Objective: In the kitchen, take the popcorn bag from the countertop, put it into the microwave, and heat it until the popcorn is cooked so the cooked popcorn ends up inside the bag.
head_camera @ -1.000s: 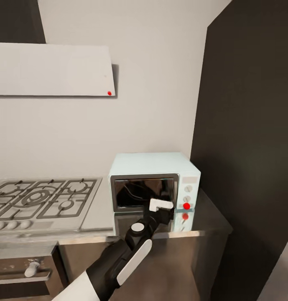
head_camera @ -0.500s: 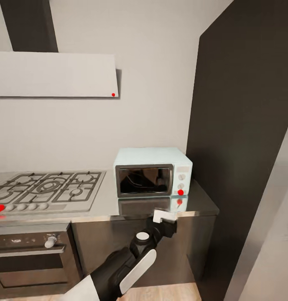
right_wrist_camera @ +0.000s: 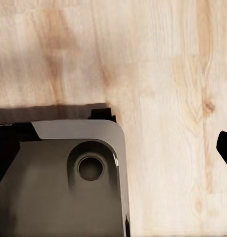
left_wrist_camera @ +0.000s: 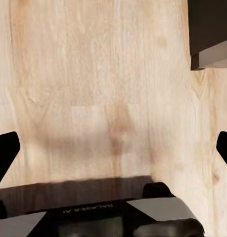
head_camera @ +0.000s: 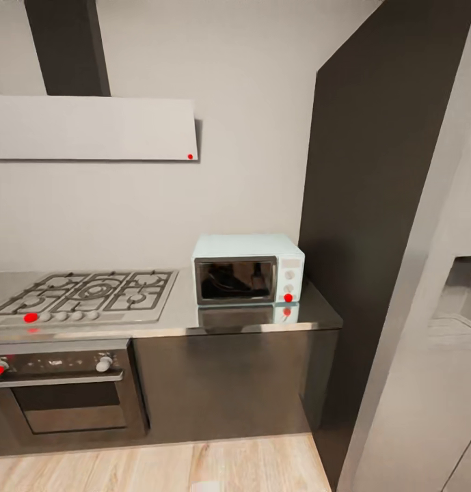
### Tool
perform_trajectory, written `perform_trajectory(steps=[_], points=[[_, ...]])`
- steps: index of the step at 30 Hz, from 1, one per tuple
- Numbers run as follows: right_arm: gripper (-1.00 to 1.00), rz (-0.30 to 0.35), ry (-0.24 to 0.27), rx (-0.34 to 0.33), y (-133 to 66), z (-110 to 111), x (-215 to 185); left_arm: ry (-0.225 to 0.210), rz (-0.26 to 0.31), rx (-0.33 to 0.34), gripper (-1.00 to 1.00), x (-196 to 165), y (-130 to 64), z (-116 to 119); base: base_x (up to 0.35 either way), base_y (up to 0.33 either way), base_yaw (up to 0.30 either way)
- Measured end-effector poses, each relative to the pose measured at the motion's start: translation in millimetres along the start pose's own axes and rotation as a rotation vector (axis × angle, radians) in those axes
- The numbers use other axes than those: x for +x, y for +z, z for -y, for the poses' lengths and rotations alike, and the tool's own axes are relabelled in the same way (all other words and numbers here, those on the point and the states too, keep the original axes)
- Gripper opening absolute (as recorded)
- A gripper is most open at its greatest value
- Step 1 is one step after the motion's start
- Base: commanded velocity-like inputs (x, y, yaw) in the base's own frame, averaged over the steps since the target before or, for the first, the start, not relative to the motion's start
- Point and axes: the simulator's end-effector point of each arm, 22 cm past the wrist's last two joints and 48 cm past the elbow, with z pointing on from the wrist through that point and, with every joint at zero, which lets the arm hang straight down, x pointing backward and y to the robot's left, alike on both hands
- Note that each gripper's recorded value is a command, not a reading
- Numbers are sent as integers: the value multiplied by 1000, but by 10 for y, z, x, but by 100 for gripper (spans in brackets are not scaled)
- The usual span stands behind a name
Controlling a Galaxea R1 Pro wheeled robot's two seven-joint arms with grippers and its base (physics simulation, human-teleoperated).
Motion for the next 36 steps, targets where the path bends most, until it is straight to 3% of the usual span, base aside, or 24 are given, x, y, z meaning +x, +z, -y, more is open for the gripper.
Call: perform_trajectory(steps=[2,6,10,13,14,16,17,18,20,21,22,23,25,26,28,32,36], points=[[100,0,0,0,-1,-4,0,-57,-28,74,100,156,-19,-163,-76,0,0],[100,0,0,-1,-1,-26,3,-95,-18,199,100,133,-135,-425,-18,0,0],[100,-2,1,-4,0,-54,9,-131,3,191,100,63,-186,-691,-1,0,0],[100,-4,1,-6,0,-70,15,-273,78,143,100,-163,-270,-1158,0,0,0],[100,-4,1,-6,0,-71,16,-348,119,128,100,-277,-318,-1345,0,0,0],[100,-5,1,-7,1,-76,16,-458,181,105,100,-433,-399,-1627,0,0,0],[100,-5,1,-7,1,-78,16,-598,260,83,100,-615,-512,-1953,0,0,0],[100,-5,1,-6,0,-74,16,-656,293,73,100,-687,-573,-2114,0,0,0],[100,-3,1,-4,0,-57,13,-727,333,46,100,-752,-666,-2372,0,0,0],[100,-3,1,-4,0,-54,13,-720,330,35,100,-734,-682,-2430,0,0,0],[100,-3,1,-3,0,-51,12,-660,293,17,100,-613,-674,-2458,0,0,0],[100,-5,1,-4,0,-59,16,-521,201,-5,100,-302,-631,-2431,0,0,0],[100,-6,1,-6,1,-75,20,-368,112,-13,100,-47,-589,-2361,0,0,0],[100,-7,2,-6,1,-77,23,-267,52,-15,100,144,-562,-2303,0,0,0],[100,-8,3,-5,1,-71,25,-165,-40,-9,100,556,-530,-2196,0,0,68],[100,-5,5,-4,1,-71,16,-128,-128,5,100,1173,-526,-2036,0,0,212],[100,2,3,-7,2,-105,0,-143,-165,14,100,1500,-527,-1901,0,0,264]])
